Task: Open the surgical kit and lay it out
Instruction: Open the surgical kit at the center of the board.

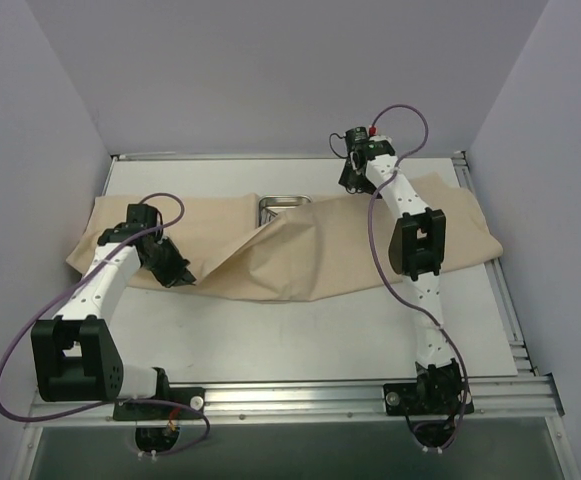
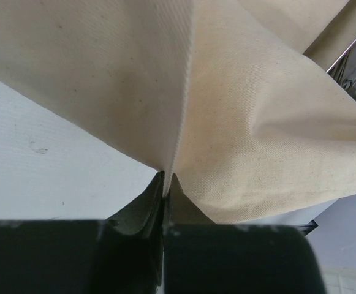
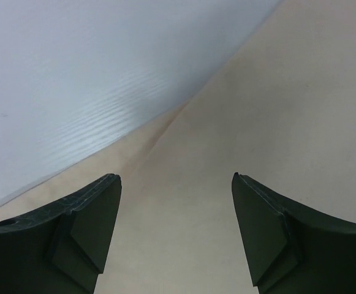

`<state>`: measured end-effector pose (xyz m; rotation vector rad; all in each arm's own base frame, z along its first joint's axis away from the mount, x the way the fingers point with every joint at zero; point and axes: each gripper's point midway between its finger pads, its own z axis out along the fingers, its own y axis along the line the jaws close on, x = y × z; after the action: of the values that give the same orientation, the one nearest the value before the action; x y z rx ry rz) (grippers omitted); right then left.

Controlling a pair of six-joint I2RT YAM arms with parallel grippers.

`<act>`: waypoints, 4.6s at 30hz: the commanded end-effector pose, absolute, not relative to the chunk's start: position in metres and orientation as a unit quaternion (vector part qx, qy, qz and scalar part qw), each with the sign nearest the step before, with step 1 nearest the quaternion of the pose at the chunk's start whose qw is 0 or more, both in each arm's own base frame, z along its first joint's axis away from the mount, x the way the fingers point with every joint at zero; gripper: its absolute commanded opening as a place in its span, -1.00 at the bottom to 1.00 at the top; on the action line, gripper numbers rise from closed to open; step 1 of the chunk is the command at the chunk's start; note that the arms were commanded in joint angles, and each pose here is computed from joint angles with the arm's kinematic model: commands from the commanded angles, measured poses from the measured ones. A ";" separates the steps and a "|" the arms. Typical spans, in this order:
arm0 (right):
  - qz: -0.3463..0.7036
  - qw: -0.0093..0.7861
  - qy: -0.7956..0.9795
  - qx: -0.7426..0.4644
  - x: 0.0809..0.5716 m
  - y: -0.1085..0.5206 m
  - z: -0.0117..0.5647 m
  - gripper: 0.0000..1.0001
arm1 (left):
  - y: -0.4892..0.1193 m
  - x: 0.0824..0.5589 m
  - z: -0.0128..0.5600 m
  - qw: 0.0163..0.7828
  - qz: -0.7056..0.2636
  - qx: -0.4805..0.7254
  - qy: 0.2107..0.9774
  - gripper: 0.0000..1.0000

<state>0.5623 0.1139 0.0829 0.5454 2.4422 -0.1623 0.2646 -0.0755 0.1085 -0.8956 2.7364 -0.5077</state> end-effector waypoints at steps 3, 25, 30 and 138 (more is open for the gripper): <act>-0.092 0.288 0.926 0.228 0.547 0.084 0.085 0.49 | -0.082 0.260 0.115 0.119 -0.195 -0.282 0.932 -0.95; -0.068 0.291 0.922 0.248 0.562 0.089 0.056 0.49 | -0.074 0.234 0.127 0.123 -0.178 -0.266 0.939 -0.95; -0.056 0.294 0.918 0.260 0.569 0.084 0.055 0.38 | -0.072 0.233 0.128 0.124 -0.174 -0.267 0.940 -0.95; 0.145 0.345 0.925 0.064 0.352 0.157 0.214 0.99 | -0.037 0.133 0.223 0.116 -0.061 -0.278 0.952 0.36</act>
<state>0.3486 0.1646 0.1863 0.1956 2.4708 0.3384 0.1665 -0.0447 0.2156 -0.7819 2.6029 -0.3053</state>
